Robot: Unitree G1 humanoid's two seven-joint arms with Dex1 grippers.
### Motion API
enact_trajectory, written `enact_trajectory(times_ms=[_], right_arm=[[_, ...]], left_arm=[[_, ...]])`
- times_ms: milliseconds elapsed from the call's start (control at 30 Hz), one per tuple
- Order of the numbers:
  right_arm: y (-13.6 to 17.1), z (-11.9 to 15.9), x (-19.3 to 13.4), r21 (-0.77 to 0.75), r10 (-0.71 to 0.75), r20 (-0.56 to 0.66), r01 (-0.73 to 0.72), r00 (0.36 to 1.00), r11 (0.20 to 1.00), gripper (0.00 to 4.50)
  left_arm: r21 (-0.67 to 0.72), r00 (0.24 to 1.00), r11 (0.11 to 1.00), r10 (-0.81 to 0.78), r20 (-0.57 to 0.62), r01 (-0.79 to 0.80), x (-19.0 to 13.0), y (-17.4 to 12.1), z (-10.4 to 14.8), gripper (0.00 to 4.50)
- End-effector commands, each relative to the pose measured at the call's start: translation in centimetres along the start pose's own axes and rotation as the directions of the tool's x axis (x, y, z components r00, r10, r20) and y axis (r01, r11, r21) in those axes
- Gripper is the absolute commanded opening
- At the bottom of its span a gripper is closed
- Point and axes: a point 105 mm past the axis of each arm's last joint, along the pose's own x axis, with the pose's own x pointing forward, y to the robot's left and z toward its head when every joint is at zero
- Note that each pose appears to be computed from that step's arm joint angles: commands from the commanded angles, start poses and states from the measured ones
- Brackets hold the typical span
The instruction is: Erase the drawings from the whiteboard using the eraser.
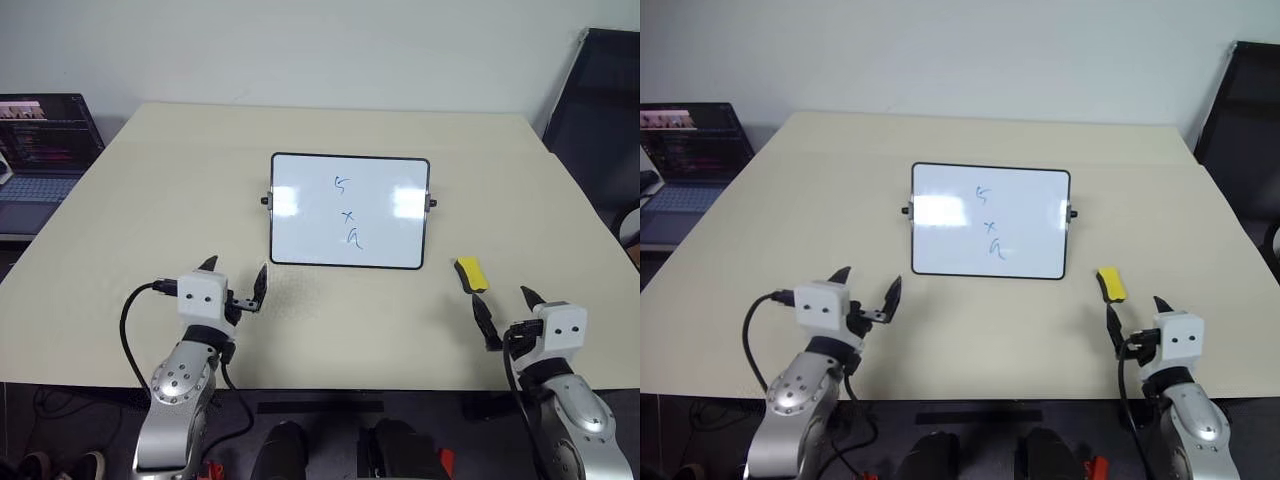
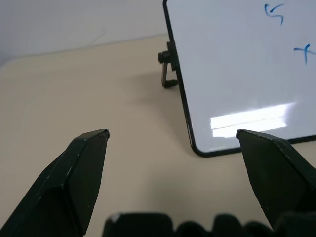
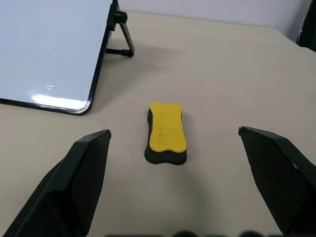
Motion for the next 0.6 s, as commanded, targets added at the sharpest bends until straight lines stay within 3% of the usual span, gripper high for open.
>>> enact_trajectory(times_ms=[33, 400, 600], right_arm=[[-0.4, 1.3, 0.2, -0.019, 0.005, 0.037, -0.005, 0.999, 1.000, 4.46], [0.5, 3.2, -0.9, 0.030, -0.003, 0.072, 0.000, 0.997, 1.000, 4.46], [0.9, 4.8, 1.1, 0.014, -0.004, 0.075, 0.003, 0.997, 1.000, 4.46]], left_arm=[[0.000, 0.999, 1.000, 0.001, 0.038, -0.001, -0.2, -0.5, 1.1, 4.50], [-0.019, 0.998, 1.000, -0.009, 0.054, 0.010, -0.2, -0.2, 1.8, 4.50], [0.013, 0.962, 0.971, -0.240, 0.132, 0.240, 0.9, -1.2, 4.4, 4.50]])
